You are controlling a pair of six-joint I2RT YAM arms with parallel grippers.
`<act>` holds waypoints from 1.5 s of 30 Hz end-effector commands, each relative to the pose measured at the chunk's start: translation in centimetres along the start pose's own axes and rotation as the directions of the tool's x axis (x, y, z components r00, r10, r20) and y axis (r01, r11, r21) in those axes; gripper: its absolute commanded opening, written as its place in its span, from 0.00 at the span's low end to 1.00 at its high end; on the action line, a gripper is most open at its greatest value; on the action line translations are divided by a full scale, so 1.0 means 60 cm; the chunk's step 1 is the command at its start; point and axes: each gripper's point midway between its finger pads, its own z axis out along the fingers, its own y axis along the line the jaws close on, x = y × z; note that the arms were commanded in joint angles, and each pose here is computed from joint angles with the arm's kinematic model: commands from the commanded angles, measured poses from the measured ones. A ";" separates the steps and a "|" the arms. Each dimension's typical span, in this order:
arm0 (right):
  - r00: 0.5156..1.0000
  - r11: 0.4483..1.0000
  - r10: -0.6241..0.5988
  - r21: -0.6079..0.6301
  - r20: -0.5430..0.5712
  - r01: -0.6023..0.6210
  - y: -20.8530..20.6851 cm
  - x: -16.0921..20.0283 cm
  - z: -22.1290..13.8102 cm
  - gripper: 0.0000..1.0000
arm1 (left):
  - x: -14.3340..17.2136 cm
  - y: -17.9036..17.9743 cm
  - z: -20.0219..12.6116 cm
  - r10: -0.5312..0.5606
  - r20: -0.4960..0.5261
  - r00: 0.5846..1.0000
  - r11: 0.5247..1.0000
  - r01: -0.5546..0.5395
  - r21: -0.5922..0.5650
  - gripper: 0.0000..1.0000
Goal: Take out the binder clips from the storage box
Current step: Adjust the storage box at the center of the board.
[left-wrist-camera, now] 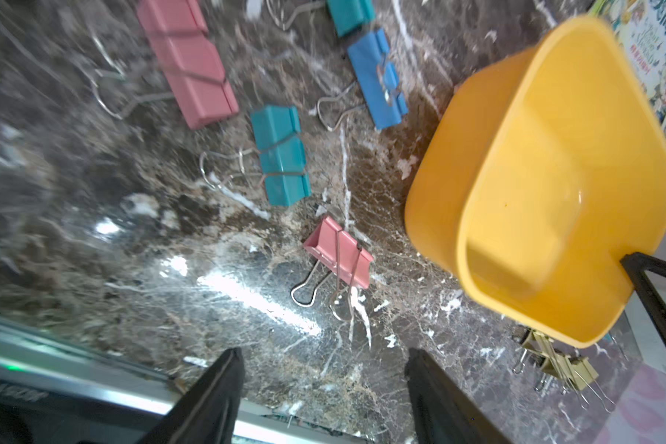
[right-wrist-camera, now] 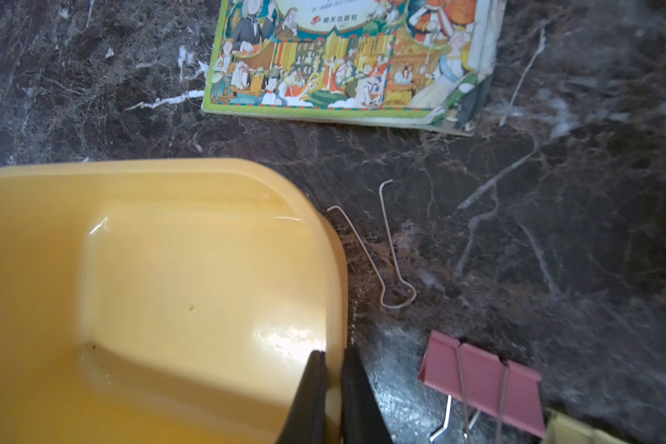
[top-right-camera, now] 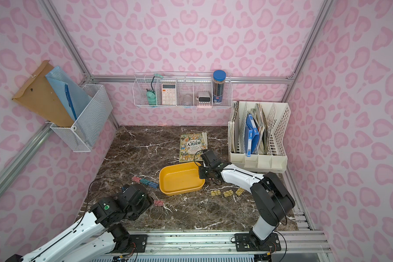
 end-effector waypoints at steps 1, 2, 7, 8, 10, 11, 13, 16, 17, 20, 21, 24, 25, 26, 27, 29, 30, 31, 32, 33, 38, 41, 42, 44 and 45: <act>0.999 0.999 -0.017 0.040 0.037 0.016 -0.003 -0.005 -0.009 0.06 | -0.041 0.031 -0.029 0.127 0.112 0.986 0.987 -0.114 -0.116 0.75; 0.998 0.998 -0.024 0.056 0.052 0.021 -0.004 -0.005 -0.012 0.04 | -0.052 0.025 -0.038 0.143 0.140 0.980 0.985 -0.127 -0.116 0.75; 0.987 0.994 -0.008 0.105 0.159 -0.008 -0.015 -0.006 -0.038 0.00 | -0.091 -0.006 -0.063 0.205 0.238 0.949 0.976 -0.179 -0.127 0.76; 0.979 0.994 -0.017 0.111 0.204 -0.006 -0.014 -0.010 -0.051 0.00 | -0.097 -0.011 -0.065 0.210 0.251 0.945 0.974 -0.180 -0.134 0.76; 0.954 0.991 -0.033 0.135 0.299 -0.008 -0.012 -0.015 -0.077 0.00 | -0.106 -0.025 -0.066 0.234 0.270 0.934 0.970 -0.204 -0.136 0.76; 0.937 0.990 -0.044 0.142 0.346 -0.006 -0.010 -0.014 -0.086 0.00 | -0.110 -0.031 -0.066 0.242 0.281 0.929 0.968 -0.209 -0.140 0.76; 0.908 0.990 -0.031 0.136 0.418 -0.029 -0.011 -0.011 -0.104 0.00 | -0.118 -0.044 -0.065 0.262 0.298 0.918 0.963 -0.226 -0.147 0.76; 0.870 0.994 -0.022 0.102 0.492 -0.033 -0.011 -0.005 -0.117 0.00 | -0.131 -0.056 -0.062 0.287 0.325 0.901 0.954 -0.239 -0.180 0.76; 0.865 0.994 -0.016 0.104 0.502 -0.042 -0.015 -0.001 -0.118 0.00 | -0.136 -0.059 -0.061 0.299 0.335 0.894 0.950 -0.244 -0.195 0.76; 0.880 0.992 -0.009 0.114 0.475 -0.051 -0.018 0.007 -0.113 0.02 | -0.155 -0.064 -0.063 0.315 0.365 0.876 0.942 -0.240 -0.235 0.80; 0.885 0.992 -0.006 0.113 0.465 -0.053 -0.018 0.009 -0.111 0.03 | -0.161 -0.064 -0.062 0.313 0.369 0.875 0.941 -0.234 -0.243 0.82; 0.913 0.997 -0.012 0.079 0.409 -0.022 0.000 0.016 -0.099 0.07 | -0.179 -0.069 -0.058 0.284 0.381 0.880 0.952 -0.211 -0.223 0.86; 0.925 0.997 -0.006 0.074 0.379 -0.024 0.004 0.021 -0.094 0.08 | -0.186 -0.069 -0.056 0.260 0.380 0.888 0.960 -0.194 -0.203 0.88; 0.935 0.997 0.000 0.068 0.355 -0.025 0.007 0.024 -0.089 0.09 | -0.193 -0.068 -0.054 0.234 0.379 0.895 0.967 -0.174 -0.184 0.88; 0.943 0.998 0.003 0.065 0.332 -0.026 0.009 0.027 -0.082 0.10 | -0.200 -0.069 -0.053 0.204 0.377 0.903 0.975 -0.155 -0.157 0.88; 0.962 0.996 0.025 0.077 0.272 -0.048 0.005 0.036 -0.070 0.10 | -0.212 -0.071 -0.051 0.165 0.377 0.911 0.985 -0.132 -0.112 0.90; 0.970 0.994 0.030 0.090 0.243 -0.053 0.001 0.040 -0.063 0.10 | -0.218 -0.073 -0.050 0.153 0.376 0.914 0.987 -0.126 -0.095 0.91; 0.976 0.993 0.034 0.106 0.214 -0.058 -0.005 0.045 -0.056 0.10 | -0.222 -0.075 -0.048 0.146 0.372 0.917 0.989 -0.124 -0.083 0.92; 0.979 0.989 0.047 0.129 0.197 -0.074 -0.013 0.047 -0.053 0.10 | -0.225 -0.076 -0.046 0.146 0.366 0.919 0.989 -0.126 -0.078 0.92; 0.981 0.985 0.055 0.151 0.184 -0.083 -0.022 0.049 -0.049 0.10 | -0.228 -0.076 -0.045 0.146 0.358 0.922 0.989 -0.125 -0.080 0.92; 0.982 0.980 0.097 0.155 0.159 -0.122 -0.048 0.046 -0.048 0.20 | -0.236 -0.071 -0.036 0.151 0.333 0.931 0.987 -0.122 -0.107 0.93; 0.982 0.990 0.072 0.105 0.176 -0.092 -0.030 0.024 -0.073 0.34 | -0.240 -0.072 -0.033 0.162 0.329 0.930 0.985 -0.133 -0.110 0.96; 0.978 0.992 0.062 0.093 0.201 -0.082 -0.026 0.012 -0.087 0.37 | -0.244 -0.072 -0.036 0.165 0.339 0.926 0.984 -0.133 -0.114 0.98; 0.965 0.996 0.041 0.069 0.260 -0.060 -0.019 -0.015 -0.118 0.41 | -0.253 -0.068 -0.039 0.173 0.370 0.913 0.982 -0.132 -0.133 0.99; 0.953 0.995 0.033 0.084 0.300 -0.061 -0.023 -0.031 -0.139 0.41 | -0.259 -0.067 -0.042 0.178 0.386 0.905 0.981 -0.133 -0.142 0.99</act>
